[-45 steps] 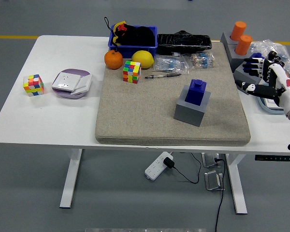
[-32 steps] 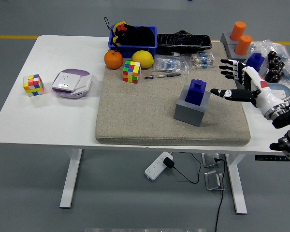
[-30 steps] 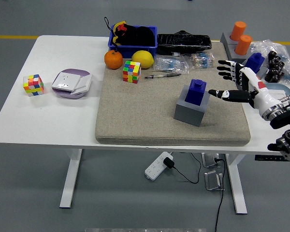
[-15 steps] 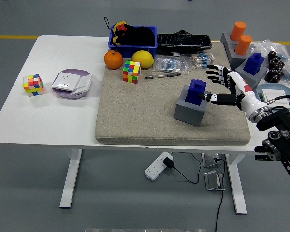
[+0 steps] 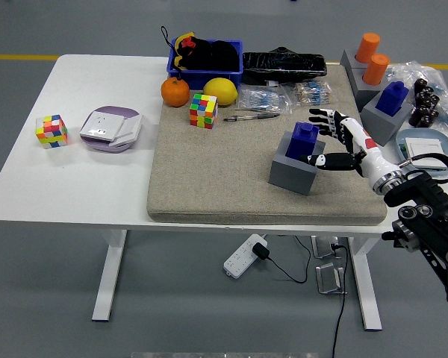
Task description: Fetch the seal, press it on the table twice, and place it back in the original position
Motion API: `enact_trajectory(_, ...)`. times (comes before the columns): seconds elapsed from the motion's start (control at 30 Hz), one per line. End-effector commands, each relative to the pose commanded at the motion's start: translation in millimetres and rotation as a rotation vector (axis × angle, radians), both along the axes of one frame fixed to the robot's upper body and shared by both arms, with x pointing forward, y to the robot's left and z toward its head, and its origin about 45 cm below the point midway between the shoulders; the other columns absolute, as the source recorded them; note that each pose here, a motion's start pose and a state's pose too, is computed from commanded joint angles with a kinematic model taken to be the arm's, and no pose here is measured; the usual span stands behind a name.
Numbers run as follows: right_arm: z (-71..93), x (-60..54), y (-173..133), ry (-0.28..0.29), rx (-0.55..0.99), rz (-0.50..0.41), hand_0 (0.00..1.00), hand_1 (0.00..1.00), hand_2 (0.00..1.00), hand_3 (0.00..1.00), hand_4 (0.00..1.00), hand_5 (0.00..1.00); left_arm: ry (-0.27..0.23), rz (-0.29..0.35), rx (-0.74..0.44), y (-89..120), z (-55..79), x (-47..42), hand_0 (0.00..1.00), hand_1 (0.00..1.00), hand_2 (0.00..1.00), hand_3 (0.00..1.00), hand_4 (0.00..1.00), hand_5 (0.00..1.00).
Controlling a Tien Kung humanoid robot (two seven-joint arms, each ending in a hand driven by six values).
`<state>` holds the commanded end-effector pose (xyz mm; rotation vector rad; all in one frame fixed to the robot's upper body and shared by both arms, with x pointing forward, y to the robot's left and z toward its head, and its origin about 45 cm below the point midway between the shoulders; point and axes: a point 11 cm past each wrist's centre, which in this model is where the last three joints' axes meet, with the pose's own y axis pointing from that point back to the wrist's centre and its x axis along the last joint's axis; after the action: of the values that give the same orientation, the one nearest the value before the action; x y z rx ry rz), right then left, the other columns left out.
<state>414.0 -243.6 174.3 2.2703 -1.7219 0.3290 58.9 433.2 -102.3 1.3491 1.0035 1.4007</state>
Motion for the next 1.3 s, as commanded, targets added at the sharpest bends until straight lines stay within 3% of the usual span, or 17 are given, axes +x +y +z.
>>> enact_trajectory(0.37, -2.6, -3.7, -6, -0.002, 0.000, -0.018, 0.816, 0.766, 0.769, 0.783, 0.969, 0.002, 0.005, -0.005, 0.000, -1, -0.4, -1.4, 0.720, 0.695, 0.687, 0.728, 0.636, 0.228)
enact_trajectory(0.67, 9.7, -6.1, -12, -0.029, 0.009, -0.022, 0.810, 0.769, 0.770, 0.788, 0.964, 0.002, 0.009, -0.007, 0.002, 0, -0.4, -2.5, 0.720, 0.695, 0.687, 0.729, 0.637, 0.227)
enact_trajectory(1.03, 2.7, -9.5, -15, -0.010, 0.010, -0.030, 0.807, 0.760, 0.763, 0.784, 0.944, 0.002, 0.008, -0.004, -0.002, -2, -1.2, -3.1, 0.720, 0.696, 0.687, 0.730, 0.637, 0.228)
enact_trajectory(1.3, -0.3, -12.4, -24, -0.005, 0.019, -0.060, 0.802, 0.758, 0.762, 0.781, 0.941, 0.002, 0.013, 0.009, -0.001, -1, -1.9, -8.2, 0.720, 0.696, 0.687, 0.730, 0.637, 0.228)
